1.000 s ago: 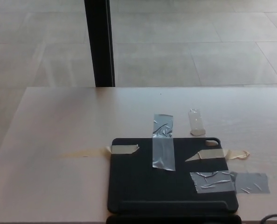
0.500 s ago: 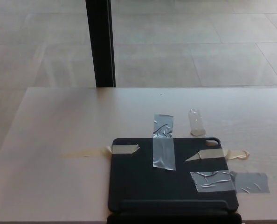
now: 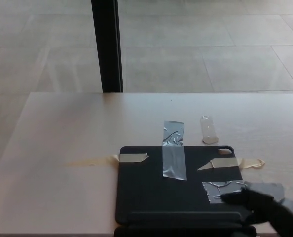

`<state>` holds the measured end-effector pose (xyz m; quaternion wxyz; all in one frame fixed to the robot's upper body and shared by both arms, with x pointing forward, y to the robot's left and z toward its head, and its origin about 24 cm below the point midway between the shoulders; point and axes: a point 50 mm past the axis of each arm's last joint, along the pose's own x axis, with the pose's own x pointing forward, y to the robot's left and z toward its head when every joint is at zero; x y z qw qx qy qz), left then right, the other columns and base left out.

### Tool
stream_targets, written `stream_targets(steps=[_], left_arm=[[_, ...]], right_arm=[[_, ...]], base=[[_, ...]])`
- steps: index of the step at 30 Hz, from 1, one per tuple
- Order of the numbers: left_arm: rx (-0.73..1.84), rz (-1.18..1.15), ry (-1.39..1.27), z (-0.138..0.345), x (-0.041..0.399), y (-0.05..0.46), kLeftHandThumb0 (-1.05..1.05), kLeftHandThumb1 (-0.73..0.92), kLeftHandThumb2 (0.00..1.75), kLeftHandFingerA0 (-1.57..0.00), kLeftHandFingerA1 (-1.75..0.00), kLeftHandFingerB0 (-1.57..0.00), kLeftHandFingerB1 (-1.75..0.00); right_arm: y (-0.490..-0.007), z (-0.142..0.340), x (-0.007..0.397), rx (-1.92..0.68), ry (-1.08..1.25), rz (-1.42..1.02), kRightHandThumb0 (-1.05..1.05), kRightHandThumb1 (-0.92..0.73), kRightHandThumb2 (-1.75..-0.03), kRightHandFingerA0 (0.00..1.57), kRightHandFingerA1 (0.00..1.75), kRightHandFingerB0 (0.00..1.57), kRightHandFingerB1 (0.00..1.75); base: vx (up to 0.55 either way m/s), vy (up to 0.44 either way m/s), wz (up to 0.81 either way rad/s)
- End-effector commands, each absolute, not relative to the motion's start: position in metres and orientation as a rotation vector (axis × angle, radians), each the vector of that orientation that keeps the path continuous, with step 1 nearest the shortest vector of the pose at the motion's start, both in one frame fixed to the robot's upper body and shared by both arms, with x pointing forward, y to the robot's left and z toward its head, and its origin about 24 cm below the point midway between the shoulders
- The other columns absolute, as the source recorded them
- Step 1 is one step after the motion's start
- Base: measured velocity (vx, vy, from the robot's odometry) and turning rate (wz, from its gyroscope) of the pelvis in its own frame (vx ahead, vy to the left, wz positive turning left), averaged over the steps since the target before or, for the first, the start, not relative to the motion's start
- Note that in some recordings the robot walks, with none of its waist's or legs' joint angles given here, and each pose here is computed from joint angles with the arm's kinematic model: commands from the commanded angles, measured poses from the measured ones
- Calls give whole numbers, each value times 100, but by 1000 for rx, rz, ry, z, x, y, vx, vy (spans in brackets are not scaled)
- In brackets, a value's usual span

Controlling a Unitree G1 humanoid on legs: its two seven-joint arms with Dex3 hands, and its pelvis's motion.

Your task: The robot uses its right hand to open a folded tablet cover kept in the middle of the desk

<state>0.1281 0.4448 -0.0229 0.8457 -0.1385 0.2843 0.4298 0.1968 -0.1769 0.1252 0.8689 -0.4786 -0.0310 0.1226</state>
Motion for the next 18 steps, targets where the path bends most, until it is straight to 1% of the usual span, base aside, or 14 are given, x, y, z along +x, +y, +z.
stream_targets(steps=[1,2,3,4,7,8,9,11,12,13,14,16,17,18], left_arm=[[-309,941,614,-23,112,451,-75,74,62,-66,-85,-41,-63],[-300,935,620,-24,111,450,-75,74,62,-66,-85,-40,-63],[-293,937,626,-25,110,450,-75,74,62,-65,-84,-41,-63],[-285,939,635,-26,109,450,-76,75,63,-65,-82,-41,-62],[-304,947,637,-28,105,449,-75,74,62,-63,-83,-39,-62],[-308,942,637,-29,103,448,-76,73,62,-63,-83,-40,-63],[-307,946,640,-30,103,448,-77,73,62,-64,-83,-41,-63],[-304,947,643,-31,103,447,-77,73,62,-64,-83,-41,-63],[-299,946,648,-32,102,447,-79,56,104,-70,-85,-38,-66],[-306,950,645,-32,102,446,-77,73,62,-65,-84,-43,-65],[-312,954,641,-32,102,446,-77,72,62,-65,-85,-43,-65],[-316,947,635,-31,102,447,-77,73,62,-65,-86,-41,-65],[-302,940,641,-31,102,447,-78,74,62,-65,-85,-41,-64],[-291,936,643,-30,102,448,-78,74,62,-67,-86,-40,-64]], right_arm=[[-250,199,228,-778,-164,-41,-73,-83,-65,67,56,43,40],[-279,211,230,-735,-181,-156,-44,-62,-105,61,71,30,54],[-306,216,228,-720,-169,-254,-55,-65,-107,60,69,26,51],[-322,217,226,-694,-161,-322,-68,-78,-66,59,54,42,42],[-359,208,213,-635,-104,-479,-76,-81,-64,58,55,42,42],[-384,194,199,-578,-43,-587,-79,-66,-103,59,63,40,52],[-405,181,180,-524,36,-703,-82,-76,-63,82,159,48,40],[-412,178,174,-474,53,-742,-82,-76,-63,82,159,48,40],[-430,164,155,-400,110,-854,-83,-75,-63,105,114,41,38],[-438,157,147,-389,122,-904,-79,-77,-63,94,80,39,38],[-445,150,141,-372,124,-946,-79,-76,-63,89,61,37,39],[-459,131,120,-261,111,-1123,-79,-74,-63,93,59,43,40],[-464,123,112,-245,122,-1161,-80,-78,-64,88,62,39,40],[-465,117,106,-228,126,-1183,-82,-80,-65,82,79,32,40]], base=[[0,0,0],[0,0,0],[0,0,0],[0,0,0],[0,0,0],[0,0,0],[0,0,0],[0,0,0],[0,0,0],[0,0,0],[0,0,0],[0,0,0],[0,0,0],[0,0,0]])
